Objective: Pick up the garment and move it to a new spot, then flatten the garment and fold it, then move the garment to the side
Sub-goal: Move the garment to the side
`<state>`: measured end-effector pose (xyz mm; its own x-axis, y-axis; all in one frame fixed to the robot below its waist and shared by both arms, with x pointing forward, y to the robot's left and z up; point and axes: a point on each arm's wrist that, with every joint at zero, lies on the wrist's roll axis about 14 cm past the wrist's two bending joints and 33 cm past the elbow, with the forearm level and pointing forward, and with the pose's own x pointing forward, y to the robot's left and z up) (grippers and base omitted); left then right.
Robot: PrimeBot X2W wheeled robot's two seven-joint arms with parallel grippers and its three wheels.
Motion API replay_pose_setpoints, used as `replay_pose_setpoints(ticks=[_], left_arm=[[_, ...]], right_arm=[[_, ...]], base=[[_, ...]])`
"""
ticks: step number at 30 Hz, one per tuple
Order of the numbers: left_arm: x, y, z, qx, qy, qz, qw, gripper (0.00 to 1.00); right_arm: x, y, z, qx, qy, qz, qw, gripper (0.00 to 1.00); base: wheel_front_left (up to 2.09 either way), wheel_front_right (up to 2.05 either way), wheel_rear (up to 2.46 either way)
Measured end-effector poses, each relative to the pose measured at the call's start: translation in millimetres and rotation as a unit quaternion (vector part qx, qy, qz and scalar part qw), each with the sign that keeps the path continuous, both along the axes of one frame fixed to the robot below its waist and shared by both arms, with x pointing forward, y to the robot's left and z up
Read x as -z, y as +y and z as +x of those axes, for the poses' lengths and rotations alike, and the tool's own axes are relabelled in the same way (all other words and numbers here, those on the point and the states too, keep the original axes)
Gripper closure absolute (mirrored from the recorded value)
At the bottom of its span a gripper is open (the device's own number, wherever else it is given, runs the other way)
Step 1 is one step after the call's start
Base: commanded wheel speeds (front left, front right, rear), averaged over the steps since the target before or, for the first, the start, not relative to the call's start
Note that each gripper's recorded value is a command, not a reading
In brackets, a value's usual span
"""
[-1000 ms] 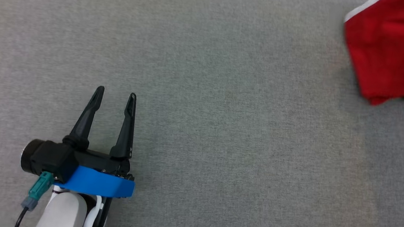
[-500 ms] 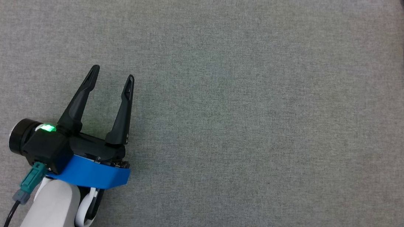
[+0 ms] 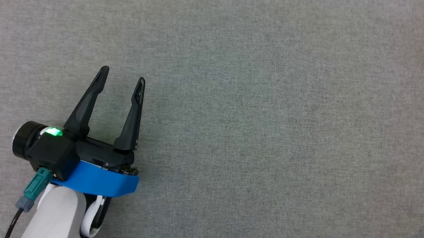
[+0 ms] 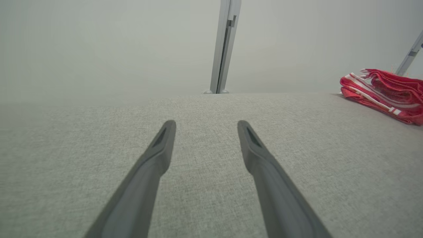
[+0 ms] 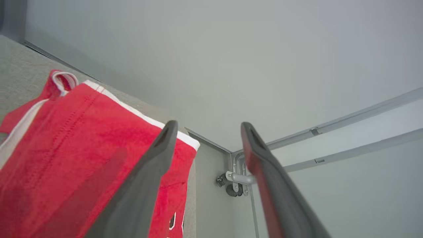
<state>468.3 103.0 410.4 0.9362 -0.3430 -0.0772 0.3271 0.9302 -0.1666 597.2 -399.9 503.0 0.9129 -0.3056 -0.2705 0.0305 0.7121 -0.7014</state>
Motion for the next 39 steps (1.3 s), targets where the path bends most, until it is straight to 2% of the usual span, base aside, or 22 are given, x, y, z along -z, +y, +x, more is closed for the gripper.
replay_pose_setpoints(ticks=[3,8,13,17,20,28,34,39], left_arm=[[-13,7,-1,-0.013,-0.013,0.002,1.0,0.0],[-33,16,-12,-0.033,-0.027,-0.001,0.999,0.0],[-56,31,-34,-0.066,-0.04,-0.01,0.997,0.0],[-68,43,-49,-0.089,-0.048,-0.018,0.995,0.0],[-72,49,-59,-0.103,-0.049,-0.025,0.993,0.0],[-73,63,-85,-0.13,-0.043,-0.032,0.99,0.0],[-64,70,-108,-0.145,-0.026,-0.034,0.989,0.0],[-54,71,-126,-0.148,-0.01,-0.032,0.988,0.0]], right_arm=[[-6,21,0,-0.025,-0.027,0.013,0.999,0.0],[-13,69,-7,-0.073,-0.072,0.071,0.992,0.0],[-18,134,-39,-0.136,-0.116,0.164,0.97,0.0],[-31,162,-70,-0.16,-0.148,0.221,0.951,0.0],[-36,172,-95,-0.158,-0.171,0.263,0.936,0.0],[-30,190,-164,-0.121,-0.197,0.344,0.91,0.0],[-25,202,-201,-0.115,-0.194,0.361,0.905,0.0],[-18,201,-224,-0.104,-0.185,0.367,0.906,0.0]], base=[[0.0,0.0,0.0],[0.0,0.0,0.0],[0.0,0.0,0.0],[0.0,0.0,0.0],[0.0,0.0,0.0],[0.0,0.0,0.0],[0.0,0.0,0.0],[0.0,0.0,0.0]])
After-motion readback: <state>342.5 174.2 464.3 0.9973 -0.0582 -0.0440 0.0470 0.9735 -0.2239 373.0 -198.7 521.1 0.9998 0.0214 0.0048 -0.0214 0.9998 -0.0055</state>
